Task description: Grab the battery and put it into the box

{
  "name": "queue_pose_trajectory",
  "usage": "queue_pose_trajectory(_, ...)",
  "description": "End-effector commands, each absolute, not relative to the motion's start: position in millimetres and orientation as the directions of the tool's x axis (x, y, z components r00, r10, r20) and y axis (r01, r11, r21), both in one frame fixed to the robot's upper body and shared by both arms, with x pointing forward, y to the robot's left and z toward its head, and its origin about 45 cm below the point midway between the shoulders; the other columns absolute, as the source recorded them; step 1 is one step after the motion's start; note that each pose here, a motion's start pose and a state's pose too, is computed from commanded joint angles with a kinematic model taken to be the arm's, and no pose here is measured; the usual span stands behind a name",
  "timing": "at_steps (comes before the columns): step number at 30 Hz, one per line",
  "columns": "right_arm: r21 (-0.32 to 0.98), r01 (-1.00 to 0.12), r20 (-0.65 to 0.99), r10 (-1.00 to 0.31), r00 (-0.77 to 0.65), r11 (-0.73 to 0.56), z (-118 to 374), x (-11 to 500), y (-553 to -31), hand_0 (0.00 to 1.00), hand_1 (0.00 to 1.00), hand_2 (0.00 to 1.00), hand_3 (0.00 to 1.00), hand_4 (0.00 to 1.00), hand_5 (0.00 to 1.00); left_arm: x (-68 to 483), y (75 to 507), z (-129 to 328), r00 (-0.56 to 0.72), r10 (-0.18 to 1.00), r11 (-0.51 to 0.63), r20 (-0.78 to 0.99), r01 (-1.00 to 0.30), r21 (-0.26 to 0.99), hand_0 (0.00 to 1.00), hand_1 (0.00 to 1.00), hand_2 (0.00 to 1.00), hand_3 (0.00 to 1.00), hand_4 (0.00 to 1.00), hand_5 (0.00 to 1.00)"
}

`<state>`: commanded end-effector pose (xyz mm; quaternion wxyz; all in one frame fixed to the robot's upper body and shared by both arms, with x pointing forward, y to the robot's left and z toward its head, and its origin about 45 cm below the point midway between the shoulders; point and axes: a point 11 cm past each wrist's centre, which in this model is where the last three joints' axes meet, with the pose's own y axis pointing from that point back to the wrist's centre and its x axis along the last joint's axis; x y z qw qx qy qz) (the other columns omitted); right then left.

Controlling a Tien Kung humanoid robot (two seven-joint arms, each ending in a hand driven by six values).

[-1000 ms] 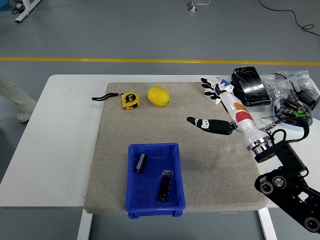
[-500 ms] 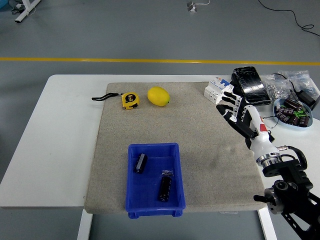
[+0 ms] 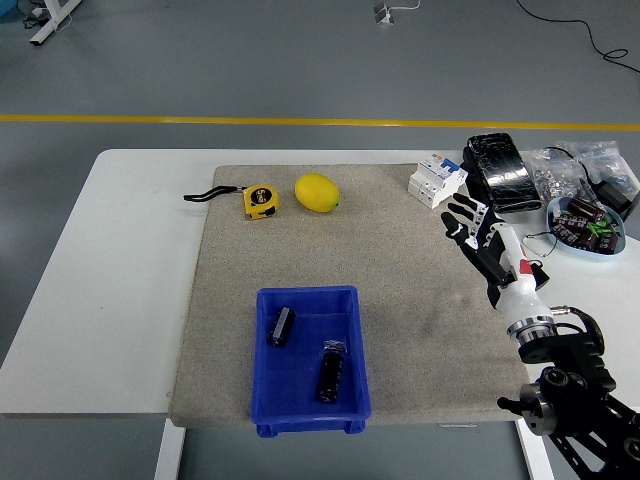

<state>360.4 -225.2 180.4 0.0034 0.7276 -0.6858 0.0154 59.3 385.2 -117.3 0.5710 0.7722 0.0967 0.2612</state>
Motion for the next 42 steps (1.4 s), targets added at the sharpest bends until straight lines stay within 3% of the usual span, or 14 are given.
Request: queue_pose_trajectory(42, -0.034, -0.998, 0.076, -0.996, 0.047, -0.050, 188, 361, -235, 0.727, 0.752, 0.805, 0.819, 0.998, 0.688, 85, 385, -112, 0.882, 0.349, -0.338, 0.316, -0.196, 0.921, 0.726, 0.707, 0.754, 0.657, 0.657, 0.729)
